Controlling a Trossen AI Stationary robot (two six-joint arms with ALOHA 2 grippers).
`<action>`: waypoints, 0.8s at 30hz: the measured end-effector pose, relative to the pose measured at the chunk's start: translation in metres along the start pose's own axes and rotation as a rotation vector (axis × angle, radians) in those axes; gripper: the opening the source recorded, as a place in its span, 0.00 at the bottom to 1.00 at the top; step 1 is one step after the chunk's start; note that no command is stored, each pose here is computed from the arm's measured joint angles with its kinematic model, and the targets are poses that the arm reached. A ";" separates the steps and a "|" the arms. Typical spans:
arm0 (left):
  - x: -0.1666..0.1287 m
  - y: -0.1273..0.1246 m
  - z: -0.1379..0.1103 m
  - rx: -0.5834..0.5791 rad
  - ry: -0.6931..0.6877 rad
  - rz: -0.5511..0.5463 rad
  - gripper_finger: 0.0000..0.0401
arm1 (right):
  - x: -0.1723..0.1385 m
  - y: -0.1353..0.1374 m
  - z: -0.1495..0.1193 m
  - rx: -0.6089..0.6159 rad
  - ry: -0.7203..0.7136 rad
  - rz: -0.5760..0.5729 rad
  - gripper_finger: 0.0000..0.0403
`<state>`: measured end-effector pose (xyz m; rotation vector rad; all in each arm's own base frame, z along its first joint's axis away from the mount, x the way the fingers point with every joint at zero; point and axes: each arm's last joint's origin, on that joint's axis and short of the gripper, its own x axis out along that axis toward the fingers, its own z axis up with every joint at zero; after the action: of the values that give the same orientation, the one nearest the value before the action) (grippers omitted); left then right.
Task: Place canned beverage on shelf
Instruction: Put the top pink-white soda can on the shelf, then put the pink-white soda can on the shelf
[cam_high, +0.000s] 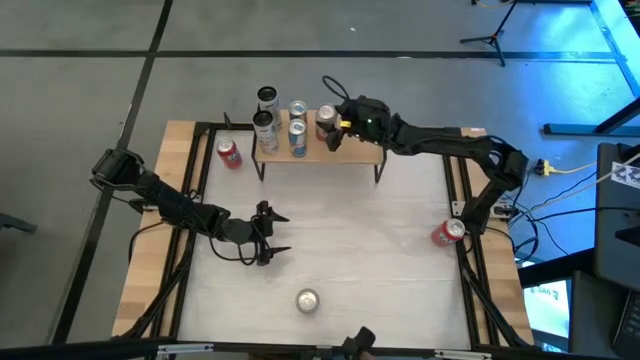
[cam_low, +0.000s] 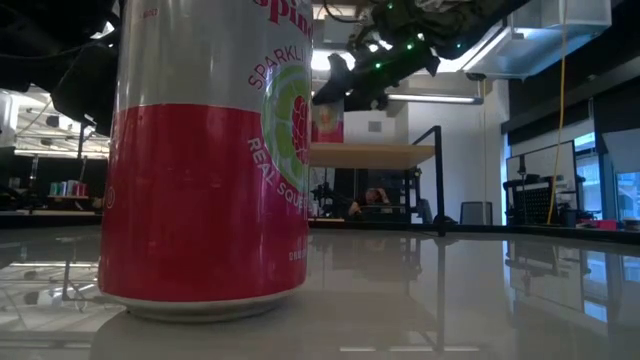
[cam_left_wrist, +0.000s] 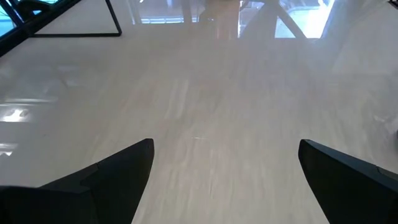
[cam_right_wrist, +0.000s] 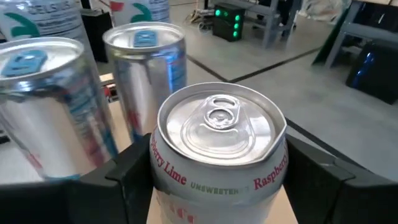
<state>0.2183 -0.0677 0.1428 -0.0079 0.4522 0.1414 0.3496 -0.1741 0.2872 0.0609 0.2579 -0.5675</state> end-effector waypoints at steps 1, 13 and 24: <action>0.000 0.000 0.000 0.000 0.000 0.000 0.97 | 0.000 -0.001 0.000 0.000 0.001 0.001 0.68; 0.000 0.000 0.000 0.000 0.000 0.000 0.97 | 0.000 -0.002 0.000 -0.024 0.000 -0.002 0.87; 0.000 0.000 0.000 0.000 -0.001 0.000 0.97 | -0.014 0.009 0.033 -0.086 0.011 0.021 0.95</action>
<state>0.2184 -0.0677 0.1429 -0.0081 0.4515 0.1414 0.3506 -0.1635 0.3221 -0.0165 0.2916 -0.5353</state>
